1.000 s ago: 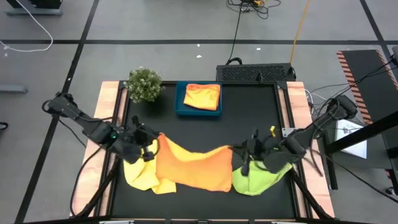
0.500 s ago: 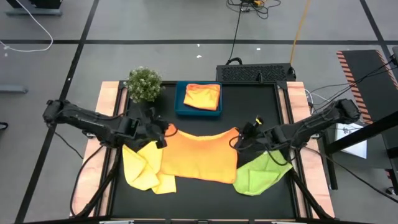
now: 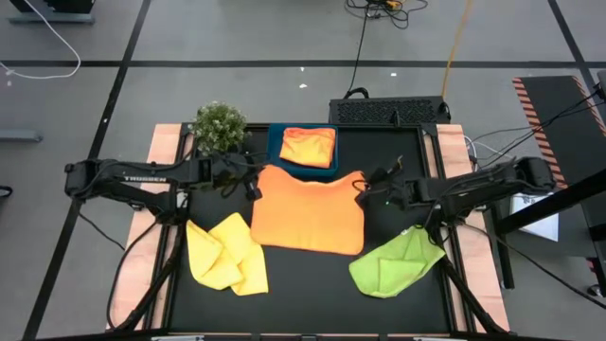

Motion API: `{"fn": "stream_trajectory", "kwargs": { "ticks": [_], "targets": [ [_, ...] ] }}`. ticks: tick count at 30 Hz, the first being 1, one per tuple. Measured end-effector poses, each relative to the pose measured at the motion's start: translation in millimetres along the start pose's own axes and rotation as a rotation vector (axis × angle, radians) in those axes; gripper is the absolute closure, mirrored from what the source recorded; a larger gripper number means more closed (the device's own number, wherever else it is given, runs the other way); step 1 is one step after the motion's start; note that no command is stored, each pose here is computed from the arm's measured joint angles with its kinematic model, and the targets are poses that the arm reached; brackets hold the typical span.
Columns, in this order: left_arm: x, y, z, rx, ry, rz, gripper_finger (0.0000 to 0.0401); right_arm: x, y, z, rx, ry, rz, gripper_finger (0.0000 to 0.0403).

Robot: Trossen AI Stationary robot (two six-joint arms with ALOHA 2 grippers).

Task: Fold microfiber towels
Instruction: Fold the orange microfiber towel

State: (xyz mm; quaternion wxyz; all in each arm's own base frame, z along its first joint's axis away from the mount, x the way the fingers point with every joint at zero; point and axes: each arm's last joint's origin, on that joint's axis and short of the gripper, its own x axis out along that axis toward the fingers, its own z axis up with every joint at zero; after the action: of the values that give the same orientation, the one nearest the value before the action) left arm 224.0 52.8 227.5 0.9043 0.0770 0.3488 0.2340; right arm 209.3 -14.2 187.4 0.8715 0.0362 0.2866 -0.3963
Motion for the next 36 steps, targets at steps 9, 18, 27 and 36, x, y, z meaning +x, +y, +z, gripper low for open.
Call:
{"fn": "stream_trajectory", "kwargs": {
  "ticks": [9,18,27,36],
  "targets": [
    [-4.3,-5.3,-6.0,0.027,0.05,-0.12,0.0401,-26.3,-2.9,13.2,0.059,-0.066,0.209,0.0403],
    [-28.7,-31.2,-5.6,0.095,0.013,-0.24,0.0401,-60.2,26.3,-2.4,0.021,-0.063,0.434,0.0403],
    [-58.7,-71.0,-17.4,0.164,0.029,-0.368,0.0401,-76.1,48.8,-44.3,0.021,-0.119,0.628,0.0403],
    [-57.7,-95.4,-63.6,0.199,0.087,-0.399,0.0401,-68.7,47.9,-84.4,0.071,-0.119,0.703,0.0403]
  ]
}}
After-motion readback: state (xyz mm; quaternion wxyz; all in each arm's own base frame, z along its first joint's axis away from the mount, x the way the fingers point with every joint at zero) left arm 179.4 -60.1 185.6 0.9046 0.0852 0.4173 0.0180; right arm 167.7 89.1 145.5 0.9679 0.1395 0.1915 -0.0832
